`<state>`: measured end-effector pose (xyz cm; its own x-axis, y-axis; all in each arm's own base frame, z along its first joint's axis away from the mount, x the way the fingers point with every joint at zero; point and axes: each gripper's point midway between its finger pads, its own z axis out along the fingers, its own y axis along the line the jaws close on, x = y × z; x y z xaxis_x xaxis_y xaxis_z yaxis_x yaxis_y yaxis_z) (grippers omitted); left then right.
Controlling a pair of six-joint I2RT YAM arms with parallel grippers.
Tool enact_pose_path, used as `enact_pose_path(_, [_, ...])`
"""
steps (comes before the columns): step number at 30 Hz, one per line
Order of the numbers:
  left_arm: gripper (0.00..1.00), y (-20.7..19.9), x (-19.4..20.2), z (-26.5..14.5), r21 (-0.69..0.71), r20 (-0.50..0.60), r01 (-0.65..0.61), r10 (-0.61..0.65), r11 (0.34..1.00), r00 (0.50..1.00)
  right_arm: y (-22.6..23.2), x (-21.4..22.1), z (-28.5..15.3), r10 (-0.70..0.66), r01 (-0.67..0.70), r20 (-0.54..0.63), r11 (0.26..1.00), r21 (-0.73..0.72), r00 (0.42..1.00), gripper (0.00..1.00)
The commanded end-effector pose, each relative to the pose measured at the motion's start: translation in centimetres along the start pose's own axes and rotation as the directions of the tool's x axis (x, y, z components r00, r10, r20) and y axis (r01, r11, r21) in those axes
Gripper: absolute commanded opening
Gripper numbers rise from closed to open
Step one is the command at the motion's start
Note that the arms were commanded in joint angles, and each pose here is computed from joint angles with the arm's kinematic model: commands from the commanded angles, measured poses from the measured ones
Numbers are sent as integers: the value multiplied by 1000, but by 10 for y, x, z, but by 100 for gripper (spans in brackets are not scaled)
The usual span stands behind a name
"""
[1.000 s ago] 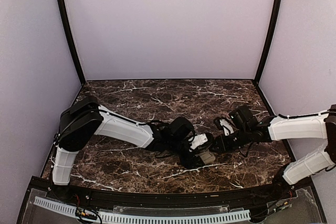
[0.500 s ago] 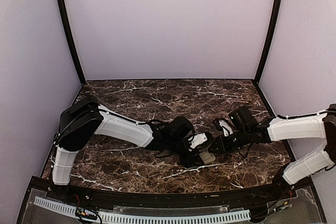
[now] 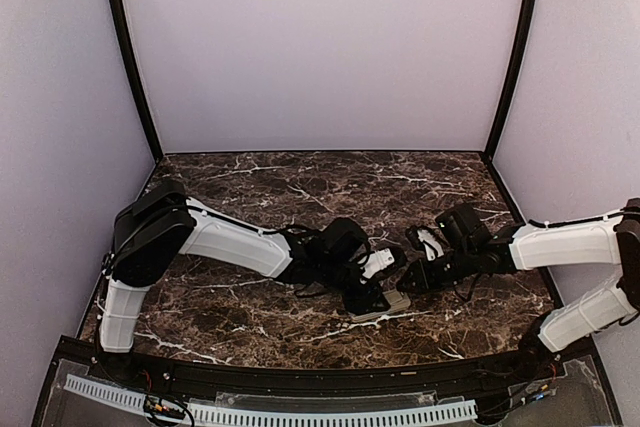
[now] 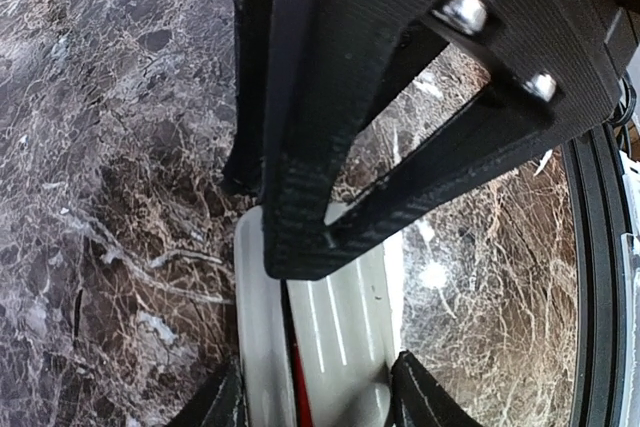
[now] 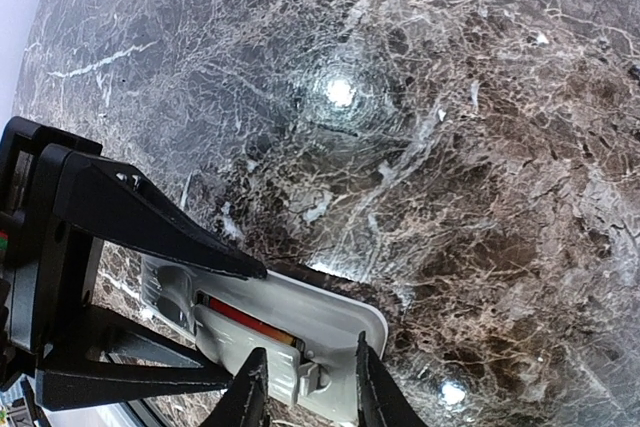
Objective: Load the batteries into the remote control
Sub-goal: Adjust the battery cover on the remote control without the battery cover.
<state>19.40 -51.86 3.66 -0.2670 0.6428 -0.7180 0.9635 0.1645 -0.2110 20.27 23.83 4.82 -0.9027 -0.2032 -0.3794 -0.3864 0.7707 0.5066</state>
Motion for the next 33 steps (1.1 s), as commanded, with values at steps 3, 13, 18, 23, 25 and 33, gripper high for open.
enact_pose_path(3, [46, -4, -2, 0, 24, 0, 0, 0, 1000, 1000, 3, 2, 3, -2, 2, 5, 1000, -26, 1000, 26])
enact_pose_path(13, [51, -9, 0, -1, 49, -5, 1, -1, 999, 1000, 5, 2, 1, -10, 10, 0, 1000, -27, 1000, 25])
enact_pose_path(18, [59, -10, -4, -3, 49, 2, -17, 17, 999, 1000, 5, 1, -2, -15, 16, 3, 1000, -19, 1000, 25])
enact_pose_path(23, [68, -10, -8, -13, 31, 14, -67, 66, 997, 998, 4, 2, -5, -14, 14, -4, 1000, -8, 1000, 24])
enact_pose_path(25, [69, -9, -5, -18, 13, 10, -86, 86, 996, 996, 4, 3, -5, -15, 14, -8, 1000, -6, 1000, 24])
enact_pose_path(33, [72, -11, 26, -42, -31, -21, -151, 150, 988, 988, 6, -3, -8, -51, 51, -15, 999, 9, 999, 24])
